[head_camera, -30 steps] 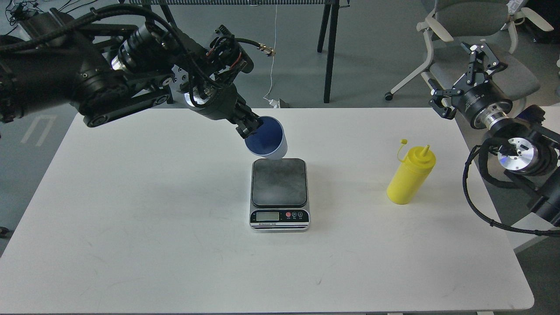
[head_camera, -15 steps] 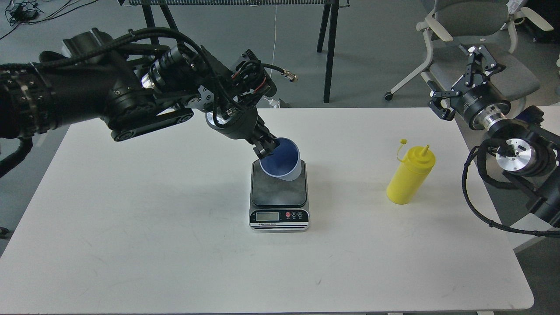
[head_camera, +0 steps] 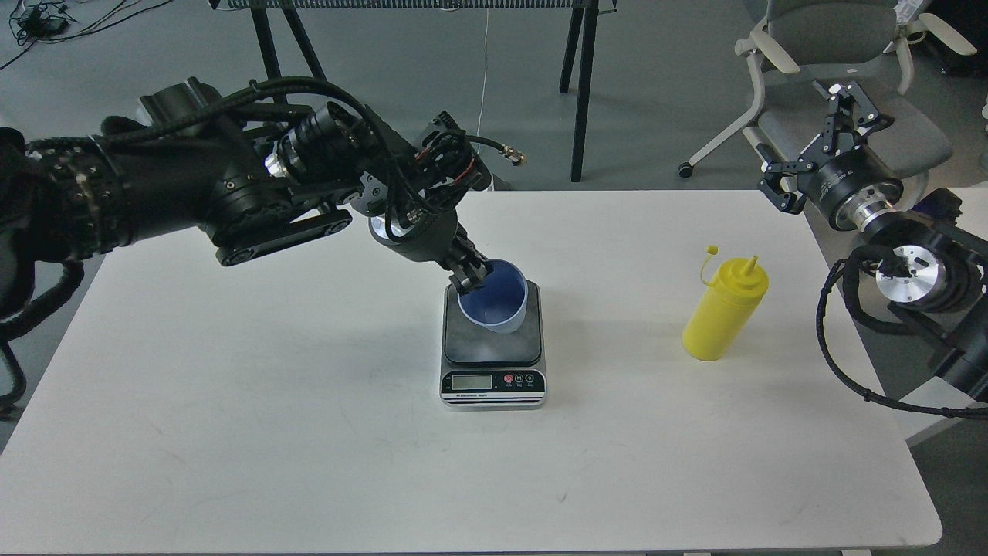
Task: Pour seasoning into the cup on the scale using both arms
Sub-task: 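Lower the blue cup onto the scale and open the left gripper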
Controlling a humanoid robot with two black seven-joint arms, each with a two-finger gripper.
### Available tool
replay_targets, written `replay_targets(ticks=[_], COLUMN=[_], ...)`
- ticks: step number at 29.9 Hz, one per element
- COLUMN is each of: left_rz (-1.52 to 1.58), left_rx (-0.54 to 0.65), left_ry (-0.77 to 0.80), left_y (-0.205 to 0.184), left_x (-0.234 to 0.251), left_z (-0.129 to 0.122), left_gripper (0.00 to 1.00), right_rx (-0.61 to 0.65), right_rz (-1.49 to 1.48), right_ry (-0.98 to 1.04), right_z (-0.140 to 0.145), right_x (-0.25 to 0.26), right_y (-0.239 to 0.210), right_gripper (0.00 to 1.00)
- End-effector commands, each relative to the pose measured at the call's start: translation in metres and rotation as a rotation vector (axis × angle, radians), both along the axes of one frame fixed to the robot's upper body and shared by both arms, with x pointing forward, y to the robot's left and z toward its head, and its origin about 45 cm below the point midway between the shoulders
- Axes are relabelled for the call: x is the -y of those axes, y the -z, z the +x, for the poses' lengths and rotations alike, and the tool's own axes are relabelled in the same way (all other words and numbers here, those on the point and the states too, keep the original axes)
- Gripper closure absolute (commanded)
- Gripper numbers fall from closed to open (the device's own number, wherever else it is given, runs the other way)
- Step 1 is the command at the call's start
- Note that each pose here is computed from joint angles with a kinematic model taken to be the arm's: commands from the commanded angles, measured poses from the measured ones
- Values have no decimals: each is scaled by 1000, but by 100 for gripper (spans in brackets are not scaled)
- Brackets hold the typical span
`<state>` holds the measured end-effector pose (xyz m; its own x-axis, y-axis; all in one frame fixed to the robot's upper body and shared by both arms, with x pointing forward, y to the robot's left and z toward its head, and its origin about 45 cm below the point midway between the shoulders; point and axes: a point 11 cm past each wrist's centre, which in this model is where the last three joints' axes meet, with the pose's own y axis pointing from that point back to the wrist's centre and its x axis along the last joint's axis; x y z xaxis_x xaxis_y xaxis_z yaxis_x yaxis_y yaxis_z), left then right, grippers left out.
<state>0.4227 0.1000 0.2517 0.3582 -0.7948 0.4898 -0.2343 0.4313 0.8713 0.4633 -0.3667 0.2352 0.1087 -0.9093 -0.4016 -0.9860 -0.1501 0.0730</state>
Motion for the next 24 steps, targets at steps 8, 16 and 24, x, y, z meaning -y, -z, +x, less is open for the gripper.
replay_targets(ticks=[8, 16, 24], left_rz=[3, 2, -8], left_rx=[-19, -15, -16], left_ry=[-9, -14, -23], left_y=[14, 13, 10], left_x=[3, 1, 1], left_z=[-2, 0, 1], left_gripper=[91, 89, 83], right_rx=[3, -5, -5], right_rz=[1, 2, 3], right_ry=[0, 3, 5], right_z=[1, -2, -1], right_x=[0, 1, 1], right_y=[-1, 3, 3], right_gripper=[1, 1, 1])
